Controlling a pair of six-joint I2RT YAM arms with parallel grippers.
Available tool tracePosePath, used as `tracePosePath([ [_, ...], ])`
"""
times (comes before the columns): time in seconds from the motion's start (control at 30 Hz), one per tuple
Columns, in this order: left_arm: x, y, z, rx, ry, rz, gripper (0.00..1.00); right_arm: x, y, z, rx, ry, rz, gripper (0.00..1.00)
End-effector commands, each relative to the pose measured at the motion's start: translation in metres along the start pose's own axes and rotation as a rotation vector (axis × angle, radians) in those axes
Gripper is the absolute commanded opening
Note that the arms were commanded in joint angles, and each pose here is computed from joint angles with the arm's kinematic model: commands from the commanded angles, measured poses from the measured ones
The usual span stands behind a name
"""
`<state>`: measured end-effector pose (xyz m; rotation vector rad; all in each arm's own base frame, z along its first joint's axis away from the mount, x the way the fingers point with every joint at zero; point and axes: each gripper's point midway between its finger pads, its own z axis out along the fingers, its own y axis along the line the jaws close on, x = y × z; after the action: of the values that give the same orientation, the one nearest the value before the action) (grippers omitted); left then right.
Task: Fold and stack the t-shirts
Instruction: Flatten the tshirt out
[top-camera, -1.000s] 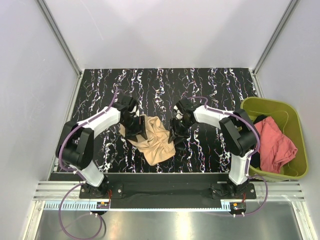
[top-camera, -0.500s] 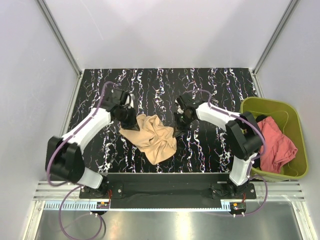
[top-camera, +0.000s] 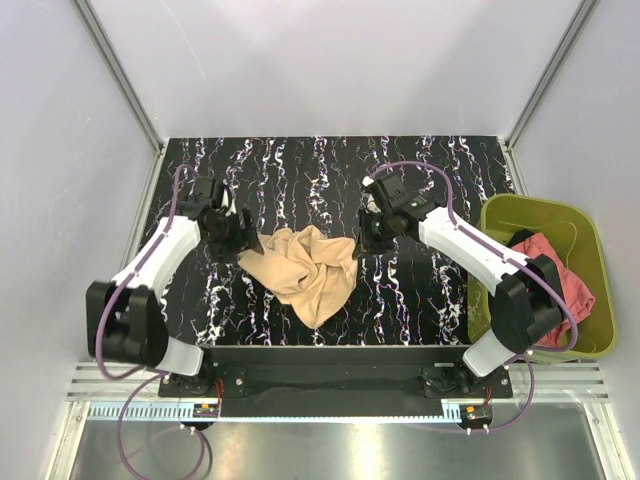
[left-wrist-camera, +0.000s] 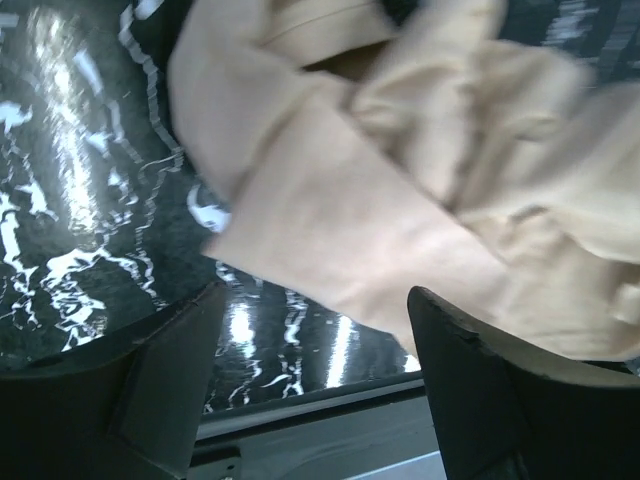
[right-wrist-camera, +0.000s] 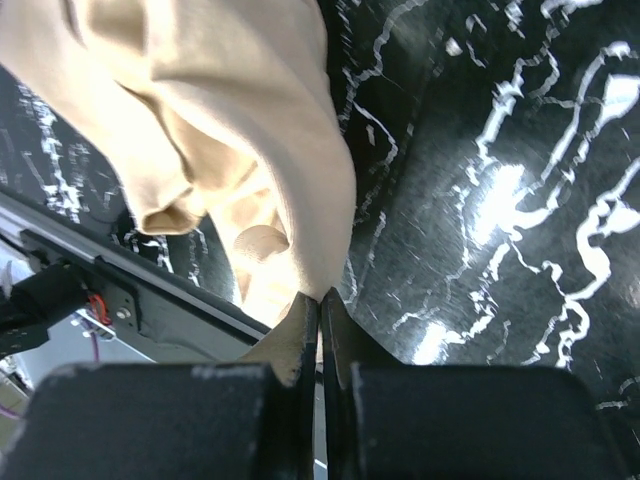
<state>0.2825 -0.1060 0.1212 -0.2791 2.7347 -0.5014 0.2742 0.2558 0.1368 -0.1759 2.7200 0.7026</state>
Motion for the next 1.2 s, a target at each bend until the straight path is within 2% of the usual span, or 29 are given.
tracePosePath([
  [0.0,0.002,0.021,0.017,-0.053,0.051,-0.003,0.77,0.003,-0.003,-0.011,0.024,-0.023,-0.007,0.0],
  [0.23,0.009,0.026,0.031,-0.051,0.089,-0.052,0.76,0.006,-0.005,-0.007,0.029,-0.009,-0.009,0.0],
  [0.3,0.009,0.026,0.04,-0.036,0.091,-0.061,0.73,0.005,-0.004,-0.007,0.023,-0.007,-0.011,0.0],
  [0.37,0.002,0.027,0.046,-0.039,0.097,-0.054,0.52,0.004,-0.003,-0.005,0.02,-0.004,-0.014,0.0],
  [0.53,-0.013,0.021,0.048,-0.018,0.088,-0.038,0.2,-0.002,-0.001,-0.009,0.021,-0.018,-0.026,0.0],
  [0.57,-0.02,0.017,0.043,-0.011,0.069,-0.039,0.05,-0.003,-0.002,-0.009,0.028,-0.019,-0.032,0.0],
  [0.6,-0.024,0.014,0.037,-0.006,0.052,-0.039,0.0,-0.005,-0.002,-0.01,0.036,-0.021,-0.037,0.0],
  [0.63,-0.028,0.01,0.03,-0.002,0.031,-0.038,0.0,-0.008,0.0,-0.015,0.04,-0.028,-0.042,0.0],
  [0.73,-0.053,-0.007,-0.016,0.017,-0.121,-0.036,0.0,-0.019,-0.002,-0.031,0.09,-0.063,-0.069,0.0],
  [0.77,-0.064,-0.02,-0.048,0.052,-0.208,-0.027,0.0,-0.024,-0.007,-0.036,0.126,-0.083,-0.081,0.0],
  [0.83,-0.074,-0.034,-0.084,0.09,-0.305,-0.023,0.0,-0.035,-0.005,-0.056,0.154,-0.122,-0.097,0.0],
  [0.87,-0.083,-0.049,-0.123,0.137,-0.412,0.004,0.0,-0.039,-0.007,-0.063,0.18,-0.144,-0.111,0.0],
  [0.9,-0.086,-0.056,-0.143,0.159,-0.466,0.014,0.0,-0.049,0.0,-0.08,0.173,-0.194,-0.124,0.0],
  [0.93,-0.088,-0.062,-0.162,0.18,-0.514,0.019,0.0,-0.05,0.0,-0.09,0.181,-0.205,-0.132,0.0],
  [0.97,-0.089,-0.072,-0.197,0.215,-0.598,0.043,0.0,-0.056,-0.001,-0.1,0.208,-0.241,-0.141,0.0],
  [1.03,-0.088,-0.08,-0.233,0.244,-0.687,0.053,0.0,-0.066,0.009,-0.133,0.195,-0.324,-0.153,0.0],
  [1.07,-0.085,-0.084,-0.267,0.265,-0.779,0.057,0.0,-0.07,0.012,-0.146,0.193,-0.358,-0.167,0.0],
  [1.13,-0.082,-0.085,-0.299,0.273,-0.874,0.057,0.0,-0.075,0.024,-0.184,0.155,-0.458,-0.176,0.0],
  [1.17,-0.075,-0.091,-0.331,0.305,-0.952,0.075,0.0,-0.075,0.028,-0.197,0.141,-0.489,-0.178,0.0],
])
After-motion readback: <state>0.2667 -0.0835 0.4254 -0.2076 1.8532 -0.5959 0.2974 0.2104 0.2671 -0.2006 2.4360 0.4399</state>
